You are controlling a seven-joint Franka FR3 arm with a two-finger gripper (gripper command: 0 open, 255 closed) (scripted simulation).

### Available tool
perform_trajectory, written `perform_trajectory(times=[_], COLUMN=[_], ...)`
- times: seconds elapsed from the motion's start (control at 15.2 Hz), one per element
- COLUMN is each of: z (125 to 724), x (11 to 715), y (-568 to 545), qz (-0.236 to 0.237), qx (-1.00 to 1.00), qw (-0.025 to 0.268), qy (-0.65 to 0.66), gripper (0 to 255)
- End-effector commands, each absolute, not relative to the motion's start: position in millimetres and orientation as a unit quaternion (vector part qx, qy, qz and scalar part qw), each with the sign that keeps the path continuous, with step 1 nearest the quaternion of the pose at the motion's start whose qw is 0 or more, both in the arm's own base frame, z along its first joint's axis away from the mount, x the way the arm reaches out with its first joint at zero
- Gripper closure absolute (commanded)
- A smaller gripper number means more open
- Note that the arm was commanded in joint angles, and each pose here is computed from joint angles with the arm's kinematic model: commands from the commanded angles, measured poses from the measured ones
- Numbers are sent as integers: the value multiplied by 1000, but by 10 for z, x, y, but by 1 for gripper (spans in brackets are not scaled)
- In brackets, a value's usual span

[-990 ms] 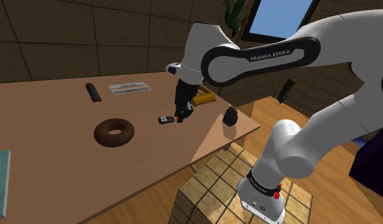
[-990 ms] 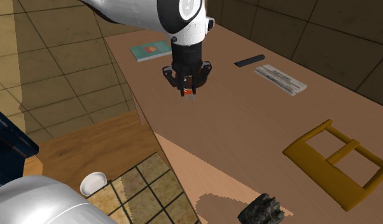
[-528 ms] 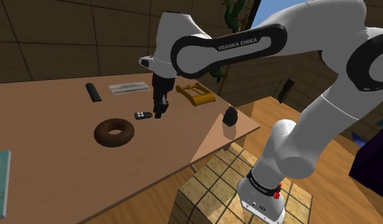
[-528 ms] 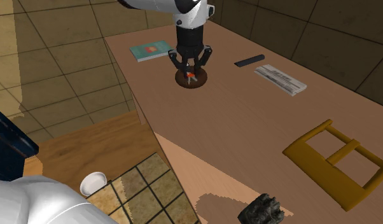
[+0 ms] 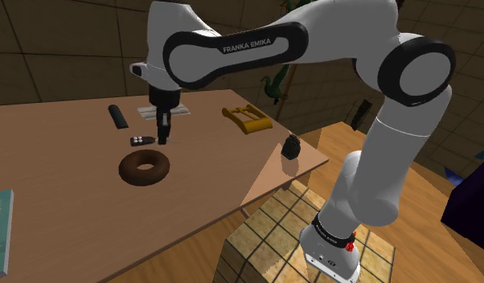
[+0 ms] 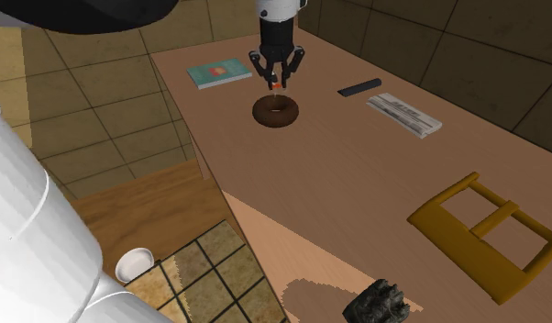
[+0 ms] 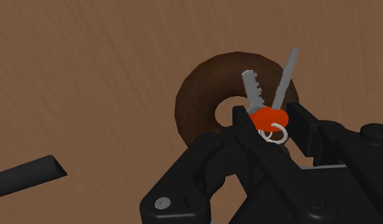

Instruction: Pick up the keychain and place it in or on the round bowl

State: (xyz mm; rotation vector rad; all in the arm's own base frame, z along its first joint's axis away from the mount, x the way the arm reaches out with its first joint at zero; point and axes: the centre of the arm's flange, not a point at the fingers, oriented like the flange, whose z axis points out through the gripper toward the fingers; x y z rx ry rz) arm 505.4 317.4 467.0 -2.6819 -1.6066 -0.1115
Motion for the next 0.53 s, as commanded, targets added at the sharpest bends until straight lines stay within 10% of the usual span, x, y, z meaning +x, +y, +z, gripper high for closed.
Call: perform_trajectory(times=[0.0,0.46], z=[4674,4363], x=[5264,5368], y=[3355,3459], qz=[-36,-36], qx=[-858,-858], qw=[7,7], qy=[-513,-513], gripper=[255,255])
